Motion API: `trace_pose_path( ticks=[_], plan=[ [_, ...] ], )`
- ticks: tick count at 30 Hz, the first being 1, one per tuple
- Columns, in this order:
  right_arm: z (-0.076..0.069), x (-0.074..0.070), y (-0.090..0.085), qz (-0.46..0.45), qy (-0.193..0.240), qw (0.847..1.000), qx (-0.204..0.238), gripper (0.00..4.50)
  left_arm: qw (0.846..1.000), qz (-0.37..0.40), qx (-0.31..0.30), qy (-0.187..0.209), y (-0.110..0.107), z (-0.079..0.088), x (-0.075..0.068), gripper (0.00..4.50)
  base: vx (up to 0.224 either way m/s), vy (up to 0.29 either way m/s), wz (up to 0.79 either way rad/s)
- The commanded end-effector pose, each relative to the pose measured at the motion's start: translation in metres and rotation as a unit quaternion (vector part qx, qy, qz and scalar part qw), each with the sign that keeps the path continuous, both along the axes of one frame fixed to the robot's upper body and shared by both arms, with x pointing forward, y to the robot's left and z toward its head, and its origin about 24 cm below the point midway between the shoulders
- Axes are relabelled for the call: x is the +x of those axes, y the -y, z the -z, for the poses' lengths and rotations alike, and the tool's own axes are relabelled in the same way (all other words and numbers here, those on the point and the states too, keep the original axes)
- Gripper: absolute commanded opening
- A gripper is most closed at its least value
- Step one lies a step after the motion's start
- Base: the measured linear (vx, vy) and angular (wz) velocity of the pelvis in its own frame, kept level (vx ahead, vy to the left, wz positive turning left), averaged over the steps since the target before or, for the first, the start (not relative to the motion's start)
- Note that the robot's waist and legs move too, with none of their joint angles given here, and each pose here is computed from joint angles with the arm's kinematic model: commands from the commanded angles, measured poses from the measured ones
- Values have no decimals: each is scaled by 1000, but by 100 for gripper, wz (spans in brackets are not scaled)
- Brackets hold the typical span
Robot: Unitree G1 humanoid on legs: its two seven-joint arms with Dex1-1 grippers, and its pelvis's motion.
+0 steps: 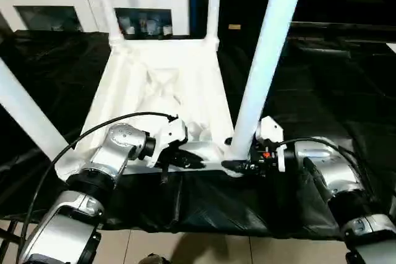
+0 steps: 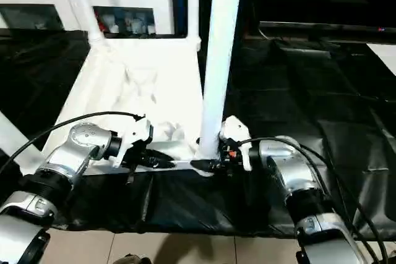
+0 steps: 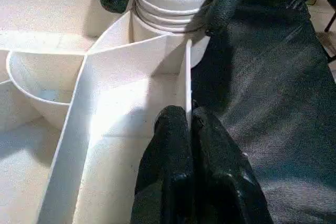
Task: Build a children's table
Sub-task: Rotate leg to tighten
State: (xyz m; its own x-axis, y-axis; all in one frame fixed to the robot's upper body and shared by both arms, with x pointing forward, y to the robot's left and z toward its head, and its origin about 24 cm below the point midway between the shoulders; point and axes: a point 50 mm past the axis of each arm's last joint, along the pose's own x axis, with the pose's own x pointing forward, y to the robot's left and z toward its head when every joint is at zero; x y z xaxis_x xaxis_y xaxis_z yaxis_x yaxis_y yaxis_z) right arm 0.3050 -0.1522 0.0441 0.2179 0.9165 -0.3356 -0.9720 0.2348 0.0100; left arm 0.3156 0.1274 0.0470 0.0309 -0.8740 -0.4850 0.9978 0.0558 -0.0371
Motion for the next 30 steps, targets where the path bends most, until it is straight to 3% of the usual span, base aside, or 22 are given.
trace_pose_path(
  ticks=[1,9,12,14,17,21,22,27,30],
  plan=[
    [-1,-1,-4,-30,-3,999,-11,285,1000,21,-7,9,6,-6,2,0,0,0,0],
    [3,-1,-7,-12,-3,1000,-8,263,1000,-24,2,20,3,-5,8,0,0,0,0],
    [13,3,-10,52,0,998,-20,263,996,-88,1,31,7,-4,16,0,0,0,0],
    [24,10,-18,159,6,987,-22,262,987,-157,-3,43,18,-2,23,0,0,0,0],
    [32,17,-32,294,-2,956,-2,262,976,-213,-17,45,40,0,25,0,0,0,0],
    [38,19,-48,346,-6,938,2,261,973,-225,-23,46,56,2,22,0,0,0,0],
    [39,19,-64,376,-9,927,9,261,973,-224,-19,49,71,7,17,0,0,0,0],
    [29,23,-84,382,21,923,29,261,976,-209,-5,57,79,11,12,0,0,0,0],
    [20,26,-80,381,39,922,54,331,978,-199,-5,59,75,10,11,0,0,0,0]
  ],
)
